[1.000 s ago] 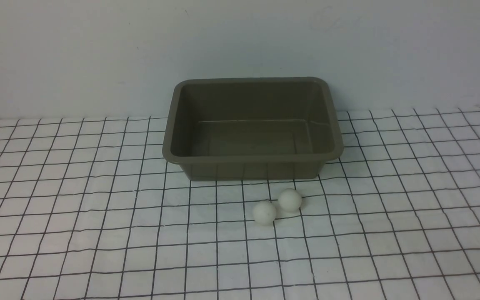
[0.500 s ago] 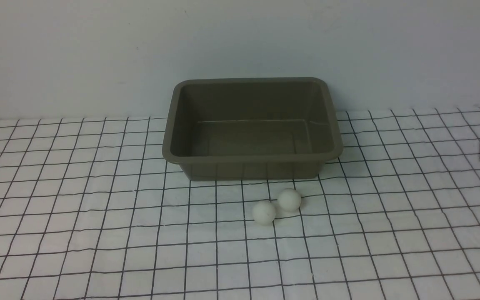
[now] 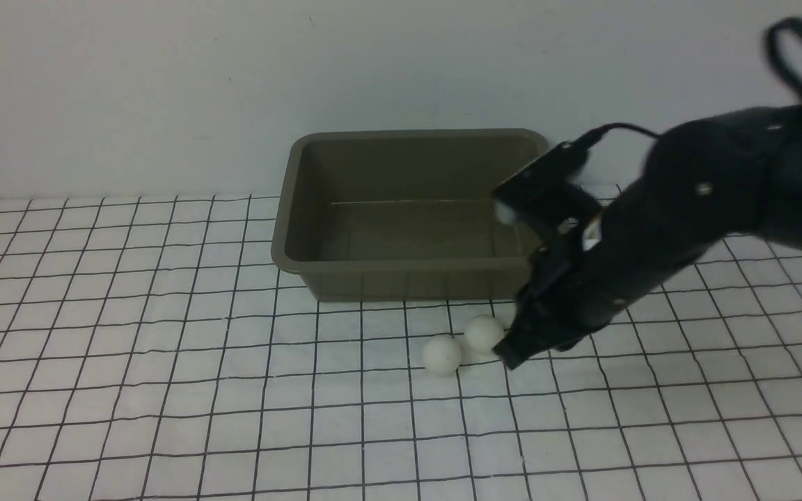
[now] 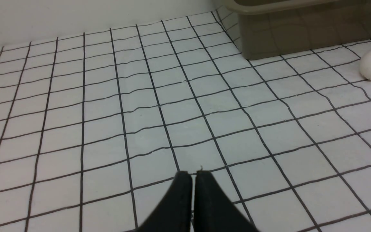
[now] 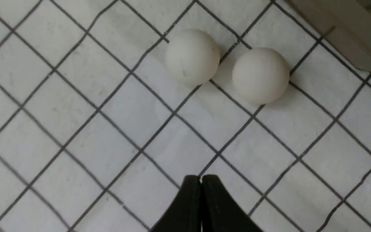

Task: Put the table tennis balls into the box on the white checkered tablecloth.
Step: 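Reach for and grasp a ping pong ball on the table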

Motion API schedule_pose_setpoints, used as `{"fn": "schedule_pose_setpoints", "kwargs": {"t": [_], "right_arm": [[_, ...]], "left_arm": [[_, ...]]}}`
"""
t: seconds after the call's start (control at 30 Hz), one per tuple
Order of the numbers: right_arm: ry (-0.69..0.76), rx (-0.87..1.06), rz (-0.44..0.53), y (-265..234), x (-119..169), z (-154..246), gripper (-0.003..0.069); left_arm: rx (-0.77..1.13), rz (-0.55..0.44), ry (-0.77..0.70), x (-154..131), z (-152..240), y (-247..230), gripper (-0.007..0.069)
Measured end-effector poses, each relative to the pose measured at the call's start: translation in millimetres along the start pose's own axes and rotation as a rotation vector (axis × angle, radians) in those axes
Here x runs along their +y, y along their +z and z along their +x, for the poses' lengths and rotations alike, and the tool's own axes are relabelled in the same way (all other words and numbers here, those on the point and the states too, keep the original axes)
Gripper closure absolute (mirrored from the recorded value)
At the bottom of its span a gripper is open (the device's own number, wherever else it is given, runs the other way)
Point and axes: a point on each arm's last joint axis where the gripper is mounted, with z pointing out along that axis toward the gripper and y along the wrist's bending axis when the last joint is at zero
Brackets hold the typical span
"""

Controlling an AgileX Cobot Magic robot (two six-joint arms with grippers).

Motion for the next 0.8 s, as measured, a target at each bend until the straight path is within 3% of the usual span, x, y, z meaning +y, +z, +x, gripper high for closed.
{"fn": "schedule_pose_setpoints", "kwargs": {"t": [0.2,0.4,0.6,0.7,0.8], "right_arm": [[0.018,0.068,0.091,34,3,-31,0.0667],[0.017,0.045,0.047,41,4,-46,0.0613],[-0.014,-0.009,-0.09,39,16,-52,0.0421],[-0.016,-0.017,-0.107,40,18,-53,0.0352],[-0.022,-0.004,-0.111,50,18,-52,0.0209]], "left_arm": [[0.0,0.0,0.0,0,0,0,0.0629],[0.0,0.0,0.0,0,0,0,0.0629],[0.0,0.0,0.0,0,0,0,0.0629],[0.0,0.0,0.0,0,0,0,0.0629],[0.0,0.0,0.0,0,0,0,0.0629]]}}
